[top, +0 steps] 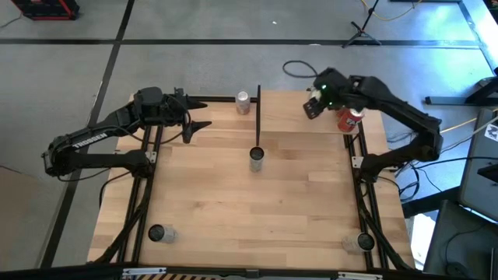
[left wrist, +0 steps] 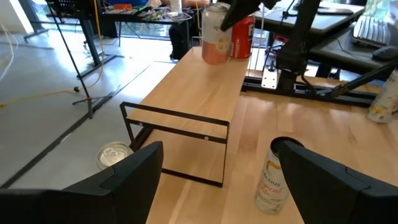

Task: Place canned beverage on shelf
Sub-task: Put the bottom orange soda can on the shelf

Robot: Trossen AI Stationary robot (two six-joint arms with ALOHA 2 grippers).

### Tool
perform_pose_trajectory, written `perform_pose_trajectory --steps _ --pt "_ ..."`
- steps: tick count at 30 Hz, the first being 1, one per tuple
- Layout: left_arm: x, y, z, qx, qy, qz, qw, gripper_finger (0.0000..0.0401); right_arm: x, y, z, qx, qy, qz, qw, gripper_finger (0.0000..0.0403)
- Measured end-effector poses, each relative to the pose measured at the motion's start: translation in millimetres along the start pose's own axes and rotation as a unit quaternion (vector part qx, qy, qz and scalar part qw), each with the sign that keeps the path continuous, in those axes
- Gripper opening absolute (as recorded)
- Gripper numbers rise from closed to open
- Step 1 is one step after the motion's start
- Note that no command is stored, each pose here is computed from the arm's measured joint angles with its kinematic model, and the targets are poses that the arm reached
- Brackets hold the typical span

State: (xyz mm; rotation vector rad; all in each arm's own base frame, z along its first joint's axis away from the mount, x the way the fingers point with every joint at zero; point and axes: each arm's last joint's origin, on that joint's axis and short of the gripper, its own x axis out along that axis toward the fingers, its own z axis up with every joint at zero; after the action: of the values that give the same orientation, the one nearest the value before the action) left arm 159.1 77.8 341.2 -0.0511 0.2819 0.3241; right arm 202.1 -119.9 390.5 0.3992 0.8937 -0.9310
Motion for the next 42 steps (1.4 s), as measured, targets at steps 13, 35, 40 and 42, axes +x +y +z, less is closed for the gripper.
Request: perform_pose_trajectory --steps 13,35,40,42 --pt "0 0 0 -0.032 0.0 -0.001 0.999 0.0309 7 -54 -13 -0.071 -0.028 0.064 0.995 0.025" --pt "0 0 0 -0.031 -0.002 0.002 1.0 0.0309 25 -74 -20 -0.127 -0.007 0.093 0.987 0.025" --pt "0 0 3 -0.029 -0.016 0.002 0.999 0.0309 29 -74 -22 -0.129 0.016 0.085 0.988 0.025" --pt "0 0 5 -0.028 -0.025 0.002 0.999 0.0309 29 -74 -21 -0.129 0.015 0.086 0.988 0.025"
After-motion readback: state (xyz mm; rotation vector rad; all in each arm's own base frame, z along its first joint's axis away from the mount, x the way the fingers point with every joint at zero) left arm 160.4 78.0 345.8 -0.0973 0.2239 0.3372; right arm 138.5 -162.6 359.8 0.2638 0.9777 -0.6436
